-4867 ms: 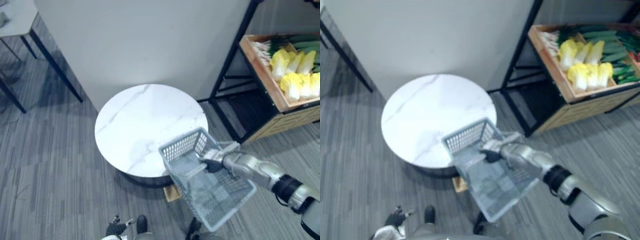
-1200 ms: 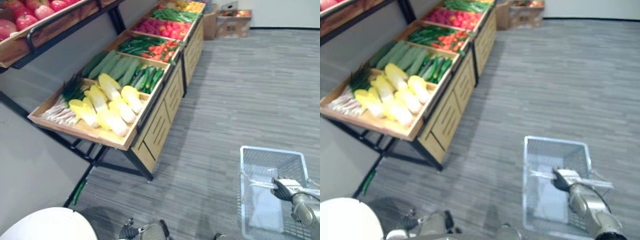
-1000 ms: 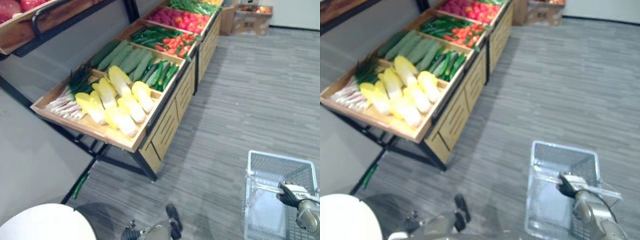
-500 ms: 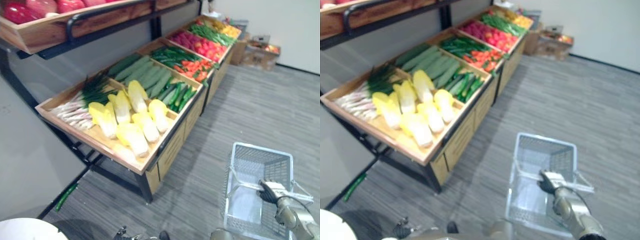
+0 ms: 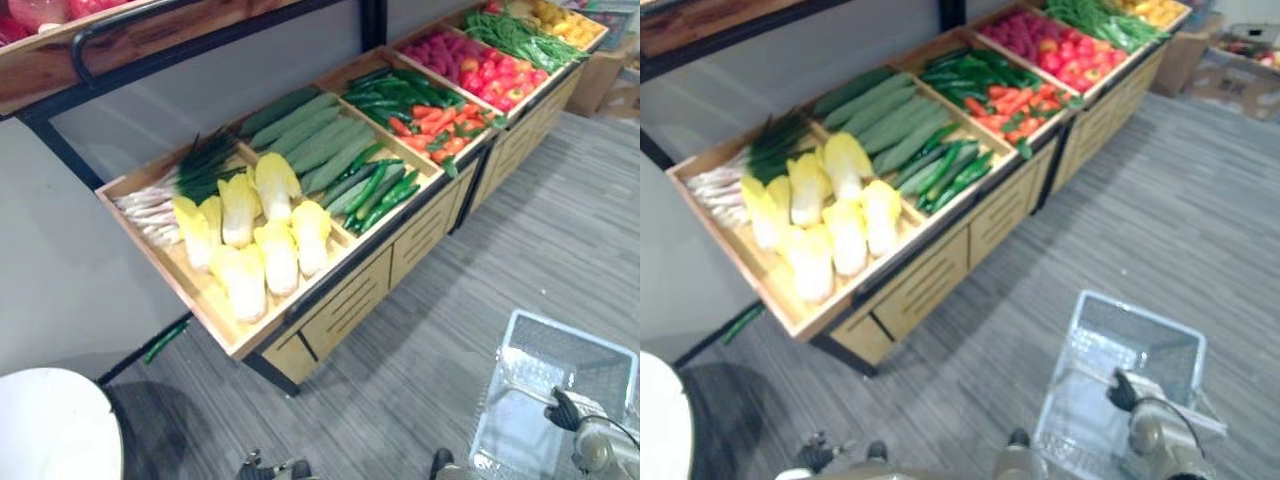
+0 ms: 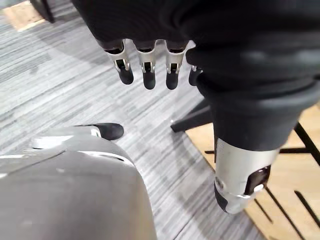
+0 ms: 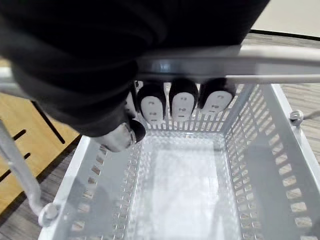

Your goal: Pick vegetable in the basket

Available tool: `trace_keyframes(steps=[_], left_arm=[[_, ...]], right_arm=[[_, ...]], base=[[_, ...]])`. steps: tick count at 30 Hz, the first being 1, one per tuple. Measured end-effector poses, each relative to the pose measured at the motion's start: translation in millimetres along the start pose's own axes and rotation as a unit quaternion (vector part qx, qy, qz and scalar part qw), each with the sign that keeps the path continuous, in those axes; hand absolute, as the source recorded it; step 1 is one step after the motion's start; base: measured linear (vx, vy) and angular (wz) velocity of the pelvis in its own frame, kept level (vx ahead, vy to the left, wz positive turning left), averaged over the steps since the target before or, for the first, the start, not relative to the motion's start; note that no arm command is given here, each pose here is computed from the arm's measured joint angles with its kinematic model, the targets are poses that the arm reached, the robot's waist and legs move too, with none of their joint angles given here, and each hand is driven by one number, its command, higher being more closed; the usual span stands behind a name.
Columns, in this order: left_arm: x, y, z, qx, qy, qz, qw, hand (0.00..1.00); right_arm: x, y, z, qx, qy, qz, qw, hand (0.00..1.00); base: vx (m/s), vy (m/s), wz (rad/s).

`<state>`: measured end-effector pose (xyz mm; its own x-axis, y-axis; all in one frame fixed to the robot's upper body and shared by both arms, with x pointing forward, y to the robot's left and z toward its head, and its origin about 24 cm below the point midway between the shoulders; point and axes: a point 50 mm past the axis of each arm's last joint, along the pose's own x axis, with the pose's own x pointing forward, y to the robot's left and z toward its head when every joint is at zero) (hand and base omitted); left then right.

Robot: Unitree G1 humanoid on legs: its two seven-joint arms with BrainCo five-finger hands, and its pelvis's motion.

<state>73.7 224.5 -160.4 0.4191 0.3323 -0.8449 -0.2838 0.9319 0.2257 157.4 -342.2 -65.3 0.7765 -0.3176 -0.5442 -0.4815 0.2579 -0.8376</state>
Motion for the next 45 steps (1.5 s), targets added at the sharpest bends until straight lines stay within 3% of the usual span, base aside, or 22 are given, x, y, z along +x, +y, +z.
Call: trace_keyframes(steps=[8,12,16,21,32,41,45], left_arm=[[4,3,33,-0.093,-0.052,0.028,0.994,0.00],[1,3,69,-0.123,-0.130,0.049,0.983,0.00],[-27,3,135,-0.165,-0.295,0.056,0.940,0.00],[-43,12,145,-0.130,-0.351,0.101,0.922,0.00],[-70,-5,181,-0.055,-0.448,0.107,0.886,0.00],[-80,-5,226,-0.051,-0.502,0.161,0.848,0.00],[-78,-2,236,-0.056,-0.499,0.188,0.844,0.00]], right_arm=[[-27,34,-28,0.031,0.053,0.038,0.997,1.00],[-35,41,-34,0.038,0.062,0.043,0.996,1.00],[-44,47,-43,0.066,0.090,0.030,0.993,1.00],[-45,52,-40,0.072,0.087,0.027,0.993,1.00],[-40,51,-30,0.050,0.063,0.028,0.996,1.00],[-28,43,-5,0.020,0.002,0.021,1.000,1.00],[-24,35,4,0.005,-0.027,0.012,1.000,1.00]], base=[[0.05,-0.097,0.57],[-0.03,0.086,0.27],[-0.03,0.161,0.34],[0.00,0.099,0.05],[0.06,0.010,-0.09],[0.06,-0.028,-0.19],[-0.01,-0.008,-0.23]])
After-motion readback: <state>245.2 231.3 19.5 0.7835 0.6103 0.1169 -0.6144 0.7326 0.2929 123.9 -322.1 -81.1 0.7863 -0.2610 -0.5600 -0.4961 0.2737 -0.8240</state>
